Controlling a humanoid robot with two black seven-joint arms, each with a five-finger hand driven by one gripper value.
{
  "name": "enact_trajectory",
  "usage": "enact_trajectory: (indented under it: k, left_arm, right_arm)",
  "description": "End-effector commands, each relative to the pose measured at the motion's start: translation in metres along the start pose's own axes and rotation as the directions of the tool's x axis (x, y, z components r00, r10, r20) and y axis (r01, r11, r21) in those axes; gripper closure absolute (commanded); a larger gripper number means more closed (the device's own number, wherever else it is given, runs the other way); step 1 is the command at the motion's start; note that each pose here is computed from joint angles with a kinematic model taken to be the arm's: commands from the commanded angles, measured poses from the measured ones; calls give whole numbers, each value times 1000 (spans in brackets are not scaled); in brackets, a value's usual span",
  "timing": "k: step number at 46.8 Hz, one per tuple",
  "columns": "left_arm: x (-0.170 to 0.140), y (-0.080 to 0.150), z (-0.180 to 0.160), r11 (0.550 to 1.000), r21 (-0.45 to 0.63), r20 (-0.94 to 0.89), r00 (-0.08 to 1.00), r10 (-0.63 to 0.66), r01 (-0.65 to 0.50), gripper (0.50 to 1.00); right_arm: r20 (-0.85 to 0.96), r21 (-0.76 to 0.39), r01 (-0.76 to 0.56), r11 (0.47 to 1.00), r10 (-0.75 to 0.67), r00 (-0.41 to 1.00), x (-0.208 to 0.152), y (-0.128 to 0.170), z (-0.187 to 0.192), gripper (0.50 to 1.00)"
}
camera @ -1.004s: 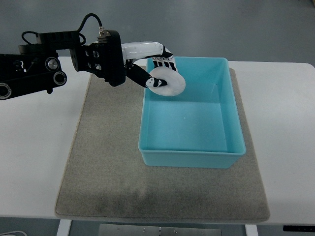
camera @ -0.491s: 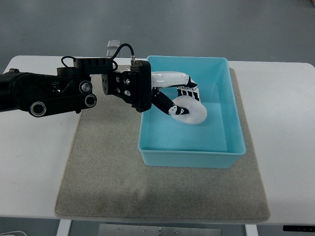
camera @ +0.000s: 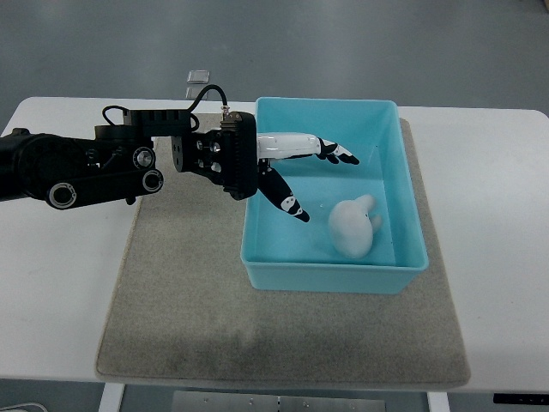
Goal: Place white toy into blue box with left hand
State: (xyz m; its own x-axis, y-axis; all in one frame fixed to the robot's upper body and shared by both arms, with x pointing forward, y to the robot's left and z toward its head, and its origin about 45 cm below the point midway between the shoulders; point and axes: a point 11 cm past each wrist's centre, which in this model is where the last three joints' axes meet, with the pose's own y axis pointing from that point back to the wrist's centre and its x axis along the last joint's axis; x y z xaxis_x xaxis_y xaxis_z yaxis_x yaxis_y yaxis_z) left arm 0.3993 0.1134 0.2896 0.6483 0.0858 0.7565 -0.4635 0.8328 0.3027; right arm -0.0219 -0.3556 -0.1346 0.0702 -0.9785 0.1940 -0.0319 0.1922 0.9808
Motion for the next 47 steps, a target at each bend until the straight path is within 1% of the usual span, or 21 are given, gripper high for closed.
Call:
enact_trajectory:
  k: [1,4,8,14,19,25,29,34,39,44,45,46,47]
  left_arm:
    - [7,6,-5,999,15,-31,999,31,-31,572]
    - [17,13,-12,997,37,-84,994,74,-71,572]
    - [31,22,-23,989,71,-167,976,143,-133,559]
    - [62,36,-42,958,134,-279,918,283,-255,542]
    - [89,52,-60,911,197,-368,834,410,-361,542]
    - [119,73,-80,838,265,-440,713,545,-477,542]
    - [134,85,-90,788,296,-474,634,612,-540,538]
    - [137,95,-101,755,329,-486,584,650,-567,540]
    - [127,100,-115,739,366,-481,565,670,-565,540]
    - [118,110,-132,714,409,-491,522,697,-568,540]
    - [117,110,-134,711,414,-499,511,700,-569,538]
    - [116,111,-135,708,415,-512,497,701,-572,525]
    - [114,112,-136,707,416,-526,482,700,-572,502]
  right_arm:
    - [0,0,1,1000,-1,1000,0,0,0,564]
    - [0,0,1,1000,-1,1000,0,0,0,564]
    - [0,0,1,1000,-1,1000,0,0,0,564]
    - [0,0,1,1000,-1,1000,0,0,0,564]
    - [0,0,1,1000,-1,1000,0,0,0,564]
    - [0,-1,-1,1000,1,1000,0,0,0,564]
    - [0,0,1,1000,-1,1000,0,0,0,564]
    - [0,0,1,1000,-1,1000,0,0,0,564]
    - [0,0,1,1000,-1,1000,0,0,0,562]
    - [0,-1,1,1000,-1,1000,0,0,0,564]
    - [0,-1,1,1000,-1,1000,0,0,0,564]
    - [0,0,1,1000,-1,1000,0,0,0,564]
    - [0,0,1,1000,-1,1000,0,0,0,564]
